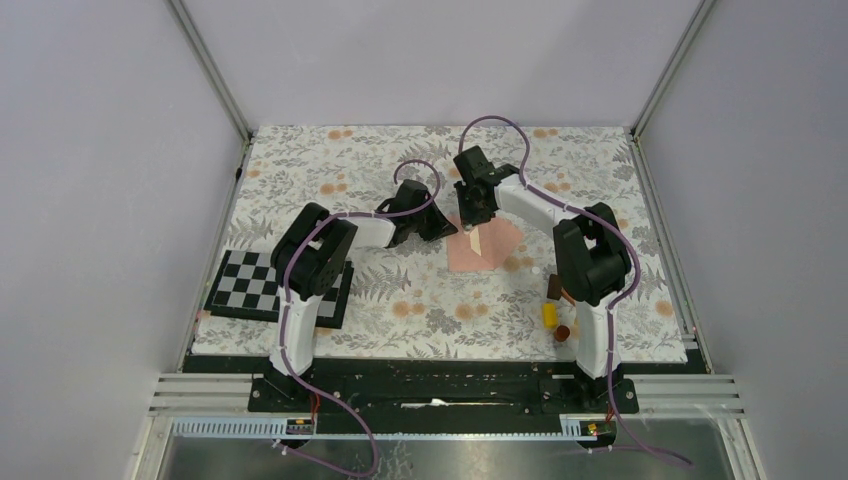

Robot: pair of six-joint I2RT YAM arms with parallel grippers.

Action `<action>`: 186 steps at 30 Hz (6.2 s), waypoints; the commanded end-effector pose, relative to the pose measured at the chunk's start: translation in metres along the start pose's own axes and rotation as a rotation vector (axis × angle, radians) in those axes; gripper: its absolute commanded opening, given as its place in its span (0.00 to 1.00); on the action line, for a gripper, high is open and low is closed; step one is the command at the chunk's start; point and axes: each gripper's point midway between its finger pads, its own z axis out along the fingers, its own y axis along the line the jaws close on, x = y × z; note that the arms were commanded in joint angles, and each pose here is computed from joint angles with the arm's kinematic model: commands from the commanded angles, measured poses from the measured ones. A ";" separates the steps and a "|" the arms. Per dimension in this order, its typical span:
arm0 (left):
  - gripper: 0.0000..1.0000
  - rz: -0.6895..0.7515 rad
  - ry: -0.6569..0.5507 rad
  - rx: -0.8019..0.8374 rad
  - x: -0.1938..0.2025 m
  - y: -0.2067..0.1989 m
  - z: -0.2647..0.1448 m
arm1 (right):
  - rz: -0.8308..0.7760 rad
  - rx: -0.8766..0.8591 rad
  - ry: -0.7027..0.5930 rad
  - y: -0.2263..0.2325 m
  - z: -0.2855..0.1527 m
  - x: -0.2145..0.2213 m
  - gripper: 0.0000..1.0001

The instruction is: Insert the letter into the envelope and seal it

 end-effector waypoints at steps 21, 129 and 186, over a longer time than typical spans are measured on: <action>0.00 -0.036 0.000 -0.096 0.005 0.030 0.007 | -0.045 -0.007 0.020 0.011 0.017 0.022 0.00; 0.00 -0.127 0.015 -0.141 0.009 0.056 0.006 | -0.075 0.151 -0.099 -0.006 0.027 0.024 0.00; 0.00 -0.160 0.009 -0.166 0.008 0.065 0.008 | -0.136 0.004 0.143 0.008 -0.015 0.081 0.00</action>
